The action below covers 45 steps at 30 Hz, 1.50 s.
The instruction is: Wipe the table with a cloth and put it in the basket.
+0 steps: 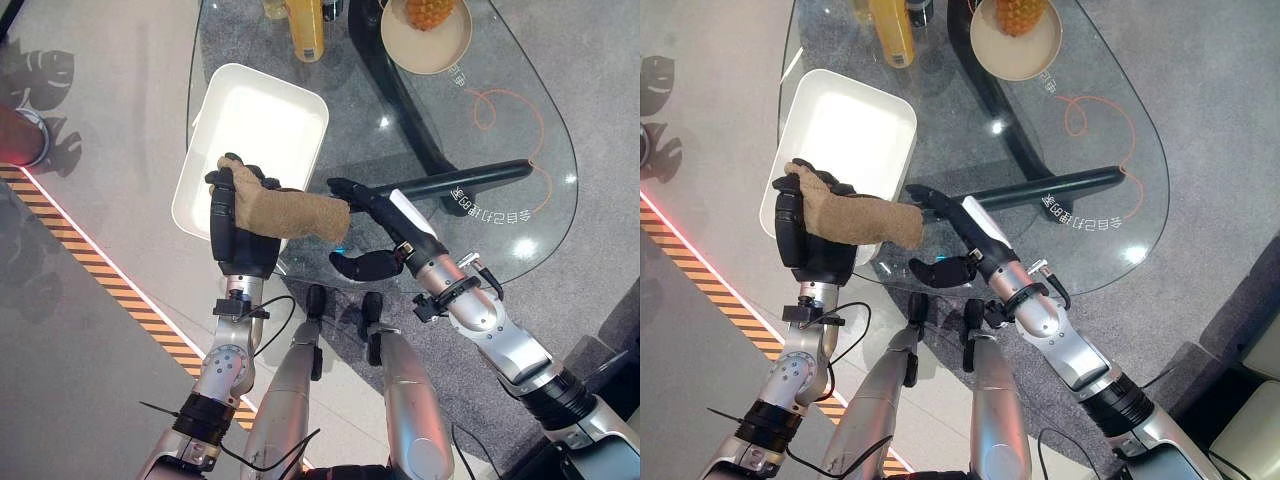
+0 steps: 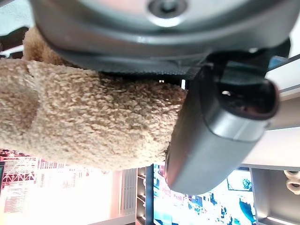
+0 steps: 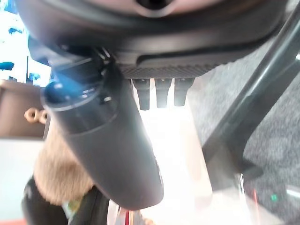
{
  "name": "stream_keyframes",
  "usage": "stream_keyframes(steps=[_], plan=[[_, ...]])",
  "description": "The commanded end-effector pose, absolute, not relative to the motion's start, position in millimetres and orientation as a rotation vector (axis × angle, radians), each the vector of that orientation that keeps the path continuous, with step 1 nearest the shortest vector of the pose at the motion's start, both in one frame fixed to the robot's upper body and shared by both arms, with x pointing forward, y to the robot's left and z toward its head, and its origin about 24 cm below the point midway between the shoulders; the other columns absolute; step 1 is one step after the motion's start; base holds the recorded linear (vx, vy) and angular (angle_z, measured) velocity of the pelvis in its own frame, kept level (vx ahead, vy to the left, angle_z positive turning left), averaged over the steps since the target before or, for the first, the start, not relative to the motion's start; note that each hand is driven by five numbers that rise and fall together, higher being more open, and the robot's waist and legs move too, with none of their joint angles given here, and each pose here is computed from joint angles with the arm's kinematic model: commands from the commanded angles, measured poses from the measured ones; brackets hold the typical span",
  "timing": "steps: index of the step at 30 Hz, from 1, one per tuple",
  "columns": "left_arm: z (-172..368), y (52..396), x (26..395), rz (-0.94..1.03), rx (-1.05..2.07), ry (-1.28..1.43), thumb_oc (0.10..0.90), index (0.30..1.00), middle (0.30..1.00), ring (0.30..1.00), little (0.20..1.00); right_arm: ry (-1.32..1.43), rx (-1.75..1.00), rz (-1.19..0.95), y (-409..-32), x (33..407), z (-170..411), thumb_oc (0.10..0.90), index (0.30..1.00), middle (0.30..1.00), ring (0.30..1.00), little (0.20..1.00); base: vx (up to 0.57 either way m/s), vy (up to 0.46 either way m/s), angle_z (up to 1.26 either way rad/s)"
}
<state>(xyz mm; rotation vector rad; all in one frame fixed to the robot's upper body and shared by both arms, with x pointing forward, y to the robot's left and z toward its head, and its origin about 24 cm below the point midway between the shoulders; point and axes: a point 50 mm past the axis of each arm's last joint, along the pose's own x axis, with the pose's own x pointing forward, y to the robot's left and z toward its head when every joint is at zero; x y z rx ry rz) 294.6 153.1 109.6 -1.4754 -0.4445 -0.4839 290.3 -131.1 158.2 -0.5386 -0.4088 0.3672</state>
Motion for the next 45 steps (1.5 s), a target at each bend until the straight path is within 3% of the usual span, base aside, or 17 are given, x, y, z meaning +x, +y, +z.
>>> stream_keyframes(steps=[1,8,21,26,35,45], plan=[[173,156,280,-0.711,-1.295,-0.754,0.100,0.300,0.300,0.300,0.200,-0.673,-0.424,0.358,-121,275,203,0.800,0.900,0.900,0.900,0.900,0.00,0.000,0.00],[182,194,277,-0.395,-0.975,-0.876,0.100,0.300,0.300,0.300,0.200,-0.590,-0.439,0.341,-133,278,190,0.800,0.900,0.900,0.900,0.900,0.01,0.020,0.00],[221,247,281,0.427,-0.194,-0.974,0.100,0.300,0.300,0.300,0.200,-0.260,-0.522,0.414,-144,301,146,0.800,0.900,0.900,0.900,0.900,0.01,0.075,-0.01],[238,257,288,0.506,-0.060,-0.993,0.100,0.300,0.300,0.300,0.200,-0.104,-0.580,0.470,-145,310,128,0.800,0.900,0.900,0.900,0.900,0.01,0.077,-0.01],[264,242,305,0.532,0.052,-0.993,0.100,0.300,0.300,0.300,0.200,0.182,-0.614,0.615,-138,312,89,0.800,0.900,0.900,0.900,0.900,0.03,0.056,0.00],[279,233,329,0.551,0.213,-0.936,0.100,0.300,0.300,0.300,0.200,0.210,-0.609,0.641,-132,321,93,0.800,0.900,0.900,0.900,0.900,0.02,0.039,-0.03]])
